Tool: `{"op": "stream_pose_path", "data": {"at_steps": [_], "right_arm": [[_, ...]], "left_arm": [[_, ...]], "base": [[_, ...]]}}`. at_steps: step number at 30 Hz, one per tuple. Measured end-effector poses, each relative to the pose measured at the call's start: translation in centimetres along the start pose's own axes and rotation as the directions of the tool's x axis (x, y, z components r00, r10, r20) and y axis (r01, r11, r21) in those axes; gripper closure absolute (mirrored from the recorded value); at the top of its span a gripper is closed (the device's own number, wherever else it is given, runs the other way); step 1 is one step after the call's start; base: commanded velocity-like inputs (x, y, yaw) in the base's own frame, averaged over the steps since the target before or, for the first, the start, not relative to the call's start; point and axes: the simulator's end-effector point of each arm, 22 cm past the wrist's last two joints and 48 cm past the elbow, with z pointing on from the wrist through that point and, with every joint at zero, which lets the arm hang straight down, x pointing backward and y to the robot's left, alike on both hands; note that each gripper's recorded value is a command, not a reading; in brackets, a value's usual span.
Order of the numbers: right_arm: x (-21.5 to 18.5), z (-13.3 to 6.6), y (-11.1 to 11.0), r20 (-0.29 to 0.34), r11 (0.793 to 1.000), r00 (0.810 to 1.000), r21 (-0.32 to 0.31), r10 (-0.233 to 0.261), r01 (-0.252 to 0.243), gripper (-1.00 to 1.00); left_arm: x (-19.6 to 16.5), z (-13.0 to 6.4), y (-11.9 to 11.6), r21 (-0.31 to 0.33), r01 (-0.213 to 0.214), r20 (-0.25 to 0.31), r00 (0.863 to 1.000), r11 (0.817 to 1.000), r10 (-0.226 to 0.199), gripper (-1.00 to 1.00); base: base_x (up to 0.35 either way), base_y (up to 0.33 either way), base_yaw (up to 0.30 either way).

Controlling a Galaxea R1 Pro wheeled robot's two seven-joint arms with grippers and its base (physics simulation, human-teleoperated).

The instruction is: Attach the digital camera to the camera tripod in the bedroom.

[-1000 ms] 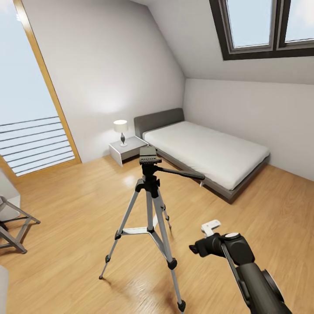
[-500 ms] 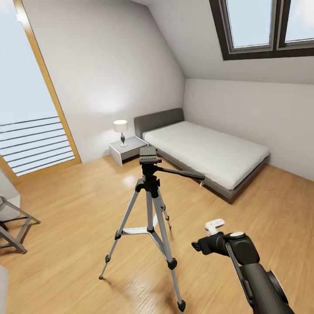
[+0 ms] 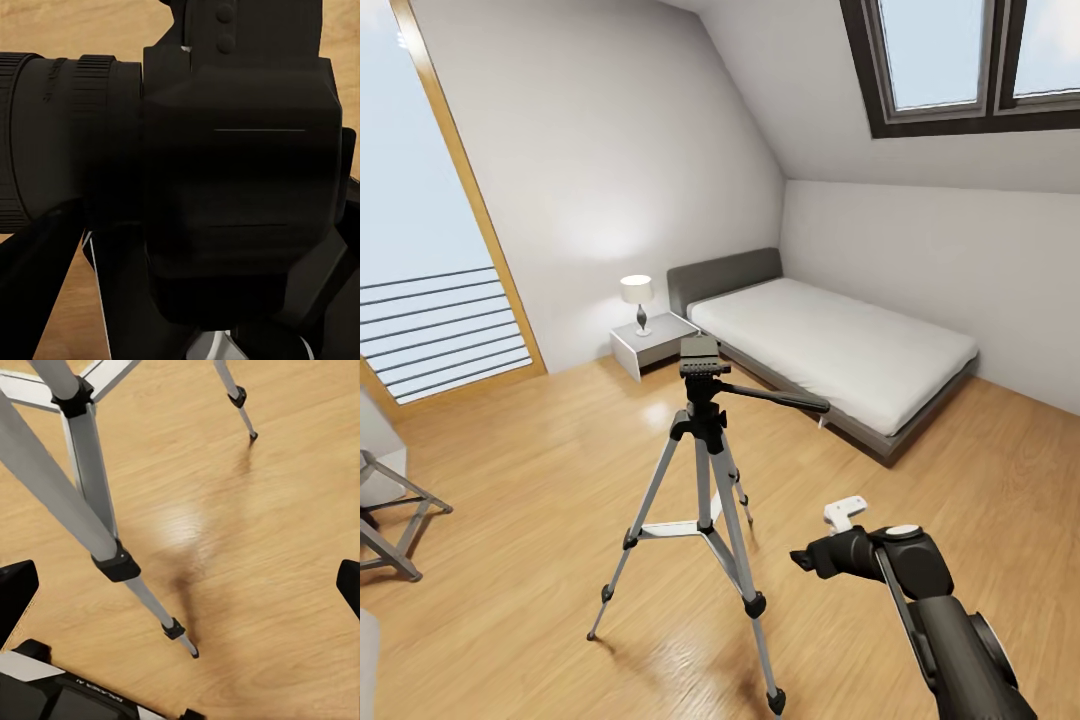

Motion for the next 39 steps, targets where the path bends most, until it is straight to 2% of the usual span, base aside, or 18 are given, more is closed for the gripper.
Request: {"op": "stream_pose_path", "data": {"at_steps": [12,23,24,39], "right_arm": [[-1.2,0.3,4.5,0.02,0.993,1.0,-0.115,0.016,-0.013,-1.0],[-2.1,0.3,8.6,0.036,0.975,0.999,-0.223,0.037,-0.028,-1.0],[-2.3,-0.9,12.1,0.038,0.924,0.999,-0.381,0.039,-0.021,-1.0],[-2.4,-0.8,12.6,0.038,0.92,0.999,-0.39,0.04,-0.022,-1.0]], "left_arm": [[0.0,0.0,0.0,-0.001,0.0,0.0,1.0,1.0,0.0,1.0],[0.0,0.0,0.0,0.0,-0.001,0.0,1.0,1.0,0.001,1.0],[0.0,0.0,0.0,0.0,-0.002,0.0,1.0,1.0,0.002,1.0],[0.0,0.0,0.0,0.0,-0.001,0.0,1.0,1.0,0.001,1.0]], "base": [[0.0,0.0,0.0],[0.0,0.0,0.0],[0.0,0.0,0.0],[0.0,0.0,0.0]]}}
